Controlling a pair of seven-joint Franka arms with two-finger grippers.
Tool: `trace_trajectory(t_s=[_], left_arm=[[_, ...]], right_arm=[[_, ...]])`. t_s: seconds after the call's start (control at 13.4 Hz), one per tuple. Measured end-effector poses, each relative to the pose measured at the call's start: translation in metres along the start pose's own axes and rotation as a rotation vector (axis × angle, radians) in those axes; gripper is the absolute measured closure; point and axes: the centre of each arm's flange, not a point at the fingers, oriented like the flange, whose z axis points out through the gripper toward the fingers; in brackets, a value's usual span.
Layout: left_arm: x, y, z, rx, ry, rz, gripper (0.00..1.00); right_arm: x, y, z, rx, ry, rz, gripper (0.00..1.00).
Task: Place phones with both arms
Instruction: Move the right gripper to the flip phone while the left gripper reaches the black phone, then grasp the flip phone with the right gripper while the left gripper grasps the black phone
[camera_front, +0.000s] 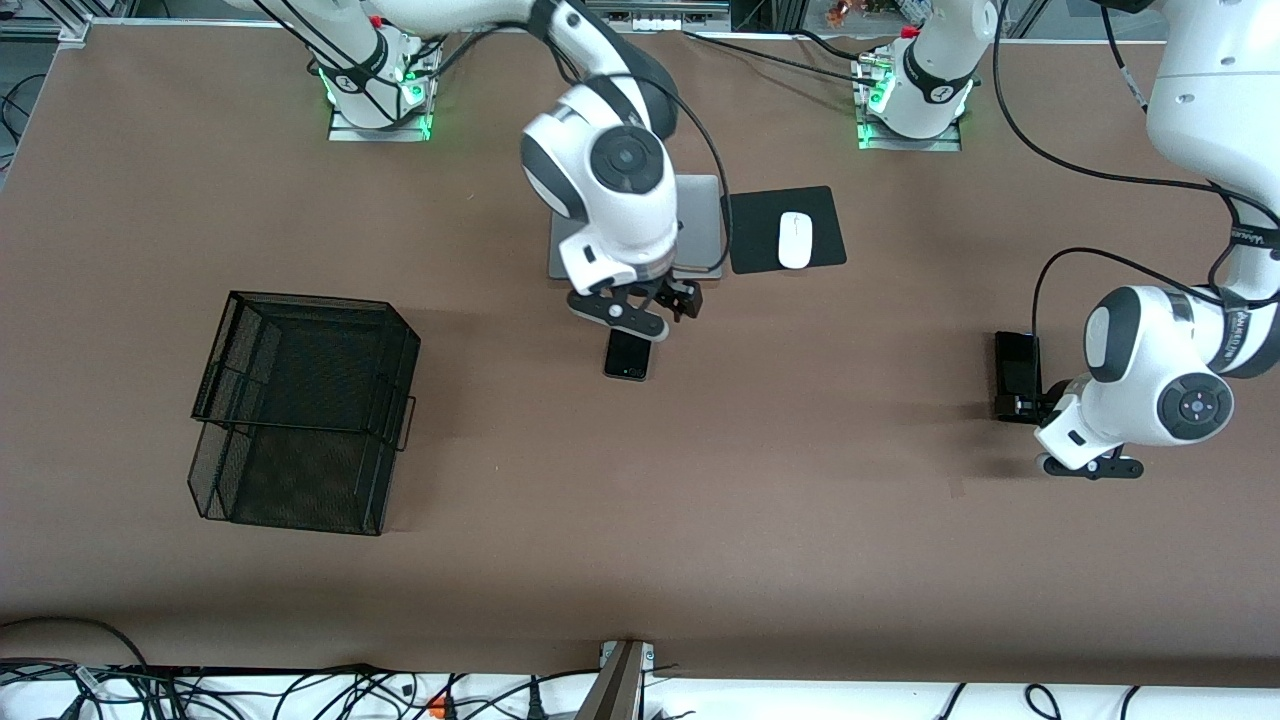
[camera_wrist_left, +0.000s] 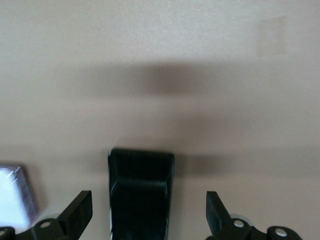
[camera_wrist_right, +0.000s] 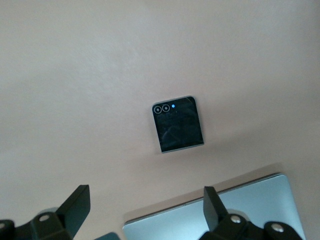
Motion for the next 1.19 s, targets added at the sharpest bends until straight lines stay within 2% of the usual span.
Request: trace_trajectory(t_s=[0.15,0.3,0.67,1.04,1.19], left_arm=[[-0.010,0.006,0.030,-0.018,0.065,0.042,0.00],[-0.016,0.002,0.041,-0.025,0.090,0.065,0.00],[-0.021,-0.012,0.033,-0.023,0.102,0.061,0.00],[-0.028,-0.019,0.043,-0.029,0.079,0.050,0.00],[-0.031,-0.019,0.046,-0.031,0.065,0.049,0.00]], right_arm=[[0.007,0.002,0.038,0.004,0.007,0.009,0.00],[0.009,0.013,0.078,0.015,0.017,0.018,0.00],[0.000,0.040,0.137,0.010,0.030,0.006,0.00],[-0.006,0.048,0.151,-0.026,0.056,-0.041,0.00],[-0.006,0.047,0.153,-0.008,0.067,-0.046,0.00]])
